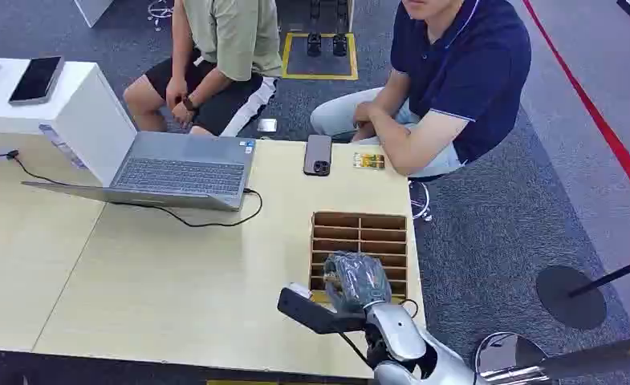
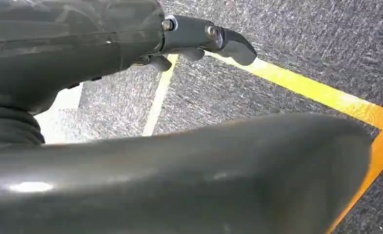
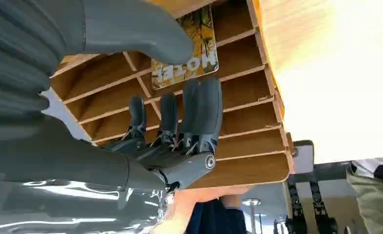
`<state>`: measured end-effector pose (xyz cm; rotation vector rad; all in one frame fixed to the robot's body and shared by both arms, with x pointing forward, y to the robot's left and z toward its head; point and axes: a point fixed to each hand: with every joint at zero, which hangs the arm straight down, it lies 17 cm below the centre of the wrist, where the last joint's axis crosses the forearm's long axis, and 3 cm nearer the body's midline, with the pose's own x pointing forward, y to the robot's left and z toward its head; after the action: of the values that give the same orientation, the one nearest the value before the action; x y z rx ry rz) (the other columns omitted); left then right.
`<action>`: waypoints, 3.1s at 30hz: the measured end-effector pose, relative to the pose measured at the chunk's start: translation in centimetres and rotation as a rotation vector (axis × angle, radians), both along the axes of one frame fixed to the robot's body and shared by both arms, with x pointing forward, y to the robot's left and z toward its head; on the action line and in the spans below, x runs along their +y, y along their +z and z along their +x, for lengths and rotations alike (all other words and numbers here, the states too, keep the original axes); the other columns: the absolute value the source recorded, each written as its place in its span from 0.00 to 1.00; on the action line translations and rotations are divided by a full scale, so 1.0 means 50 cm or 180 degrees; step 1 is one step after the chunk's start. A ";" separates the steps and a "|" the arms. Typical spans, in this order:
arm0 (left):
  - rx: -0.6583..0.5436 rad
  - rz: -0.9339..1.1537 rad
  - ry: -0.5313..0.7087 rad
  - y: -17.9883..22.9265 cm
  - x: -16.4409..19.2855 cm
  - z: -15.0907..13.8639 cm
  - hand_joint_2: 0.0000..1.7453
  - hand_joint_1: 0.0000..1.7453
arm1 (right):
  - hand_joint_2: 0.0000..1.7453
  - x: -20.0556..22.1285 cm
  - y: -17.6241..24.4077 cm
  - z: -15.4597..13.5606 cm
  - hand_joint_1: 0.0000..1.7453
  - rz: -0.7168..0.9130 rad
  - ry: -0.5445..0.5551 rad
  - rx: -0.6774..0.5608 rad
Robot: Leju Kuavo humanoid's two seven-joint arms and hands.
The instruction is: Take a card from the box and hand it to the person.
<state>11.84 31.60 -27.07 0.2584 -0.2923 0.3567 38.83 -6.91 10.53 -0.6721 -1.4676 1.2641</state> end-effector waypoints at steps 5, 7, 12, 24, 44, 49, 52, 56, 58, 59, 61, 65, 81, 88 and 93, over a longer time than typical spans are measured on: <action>-0.0001 -0.0001 0.0000 0.000 -0.001 0.000 0.00 0.00 | 1.00 0.003 -0.003 -0.003 0.54 -0.0009 0.0019 0.0005; -0.0001 -0.0003 -0.0001 0.000 -0.002 0.000 0.00 0.00 | 1.00 0.004 -0.003 -0.004 0.54 -0.0009 0.0022 0.0006; -0.0001 -0.0004 -0.0001 0.000 -0.002 0.000 0.00 0.00 | 1.00 0.002 -0.007 -0.003 0.50 -0.0023 0.0014 0.0015; -0.0001 -0.0005 0.0000 0.000 -0.002 0.000 0.00 0.00 | 1.00 0.002 -0.007 -0.003 0.54 -0.0024 0.0016 0.0015; -0.0001 -0.0006 0.0003 0.000 -0.003 0.000 0.00 0.00 | 1.00 0.000 -0.017 -0.003 0.53 -0.0065 0.0013 0.0055; -0.0002 -0.0006 0.0002 0.000 -0.003 0.000 0.00 0.00 | 1.00 0.000 -0.017 -0.003 0.53 -0.0065 0.0013 0.0055; -0.0001 -0.0006 0.0003 0.000 -0.003 0.000 0.00 0.00 | 1.00 -0.001 -0.017 -0.003 0.53 -0.0066 0.0012 0.0056; -0.0001 -0.0007 0.0004 0.000 -0.003 0.000 0.00 0.00 | 1.00 -0.004 -0.019 -0.002 0.52 -0.0072 -0.0017 0.0074; -0.0001 -0.0007 0.0004 0.000 -0.003 0.000 0.00 0.00 | 1.00 -0.006 -0.020 -0.002 0.52 -0.0077 -0.0029 0.0080; 0.0000 -0.0007 0.0005 0.000 -0.003 0.000 0.00 0.00 | 1.00 -0.007 -0.021 -0.001 0.52 -0.0077 -0.0038 0.0086; 0.0000 -0.0008 0.0009 0.000 -0.003 0.000 0.00 0.00 | 1.00 -0.009 -0.023 -0.001 0.52 -0.0084 -0.0053 0.0095; 0.0001 -0.0008 0.0010 0.000 -0.003 -0.001 0.00 0.00 | 1.00 -0.014 -0.029 0.001 0.45 -0.0107 -0.0086 0.0113; 0.0017 0.0000 0.0049 -0.001 0.000 -0.003 0.00 0.00 | 1.00 -0.037 -0.027 0.015 0.48 -0.0071 -0.0240 0.0110; 0.0018 0.0001 0.0049 -0.001 0.000 -0.004 0.00 0.00 | 1.00 -0.041 -0.029 0.016 0.52 -0.0082 -0.0251 0.0112; 0.0017 0.0000 0.0049 -0.001 0.000 -0.003 0.00 0.00 | 1.00 -0.043 -0.030 0.016 0.54 -0.0086 -0.0254 0.0113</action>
<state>11.67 31.58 -27.10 0.2616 -0.2850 0.3712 39.62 -9.05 9.04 -0.7160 -1.3836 1.2302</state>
